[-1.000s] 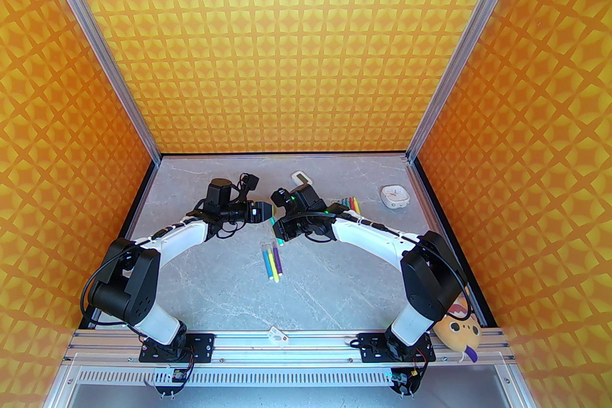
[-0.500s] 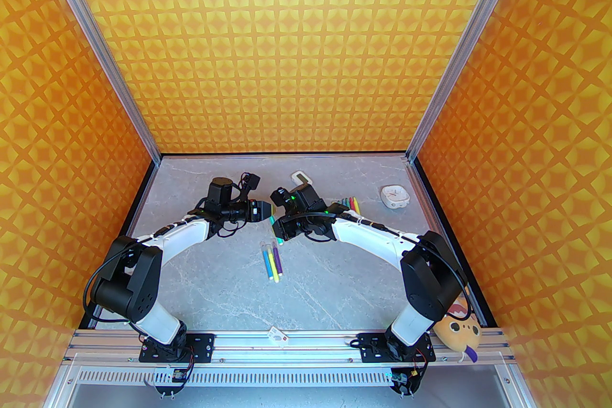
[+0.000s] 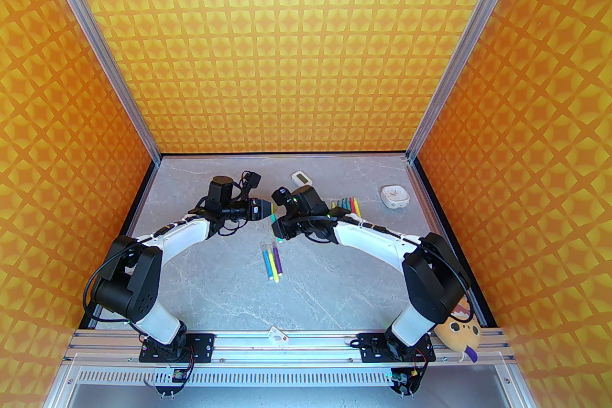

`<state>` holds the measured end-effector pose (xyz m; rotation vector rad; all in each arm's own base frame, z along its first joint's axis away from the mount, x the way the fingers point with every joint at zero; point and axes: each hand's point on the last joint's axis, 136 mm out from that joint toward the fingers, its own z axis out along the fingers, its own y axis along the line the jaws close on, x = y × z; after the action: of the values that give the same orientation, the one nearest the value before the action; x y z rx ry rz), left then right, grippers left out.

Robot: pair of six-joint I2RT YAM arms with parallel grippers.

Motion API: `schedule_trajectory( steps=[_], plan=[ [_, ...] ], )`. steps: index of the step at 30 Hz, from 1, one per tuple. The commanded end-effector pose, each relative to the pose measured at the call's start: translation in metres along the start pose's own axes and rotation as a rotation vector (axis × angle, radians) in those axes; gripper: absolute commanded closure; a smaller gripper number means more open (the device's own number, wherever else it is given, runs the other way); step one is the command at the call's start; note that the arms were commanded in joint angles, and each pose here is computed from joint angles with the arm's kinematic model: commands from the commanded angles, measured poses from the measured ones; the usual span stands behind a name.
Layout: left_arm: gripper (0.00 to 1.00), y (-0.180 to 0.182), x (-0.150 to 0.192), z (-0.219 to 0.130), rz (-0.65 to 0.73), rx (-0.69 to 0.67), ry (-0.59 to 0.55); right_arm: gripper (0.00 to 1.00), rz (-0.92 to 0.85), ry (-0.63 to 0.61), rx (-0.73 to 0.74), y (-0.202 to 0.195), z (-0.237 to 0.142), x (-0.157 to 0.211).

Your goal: Open the pen caps

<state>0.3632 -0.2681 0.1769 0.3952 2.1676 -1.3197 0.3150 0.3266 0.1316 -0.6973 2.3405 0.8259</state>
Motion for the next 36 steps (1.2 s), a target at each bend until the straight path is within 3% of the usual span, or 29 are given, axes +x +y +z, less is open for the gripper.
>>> schedule_trajectory(
  steps=[1,13,25,36],
  plan=[
    [0.92,-0.009,-0.011,0.002,0.002,0.031,-0.011,0.71,0.007,-0.115,-0.008,0.001,-0.006,-0.018],
    [0.95,-0.019,-0.016,0.002,-0.021,0.080,-0.020,0.73,0.002,-0.162,-0.018,0.001,-0.003,-0.022],
    [1.00,-0.017,-0.025,-0.007,-0.027,0.073,-0.059,1.00,-0.011,-0.130,-0.047,0.007,-0.011,-0.009],
    [1.00,0.018,-0.057,-0.032,-0.132,-0.024,-0.180,1.00,-0.017,-0.049,-0.063,0.006,-0.018,0.032]
  ],
)
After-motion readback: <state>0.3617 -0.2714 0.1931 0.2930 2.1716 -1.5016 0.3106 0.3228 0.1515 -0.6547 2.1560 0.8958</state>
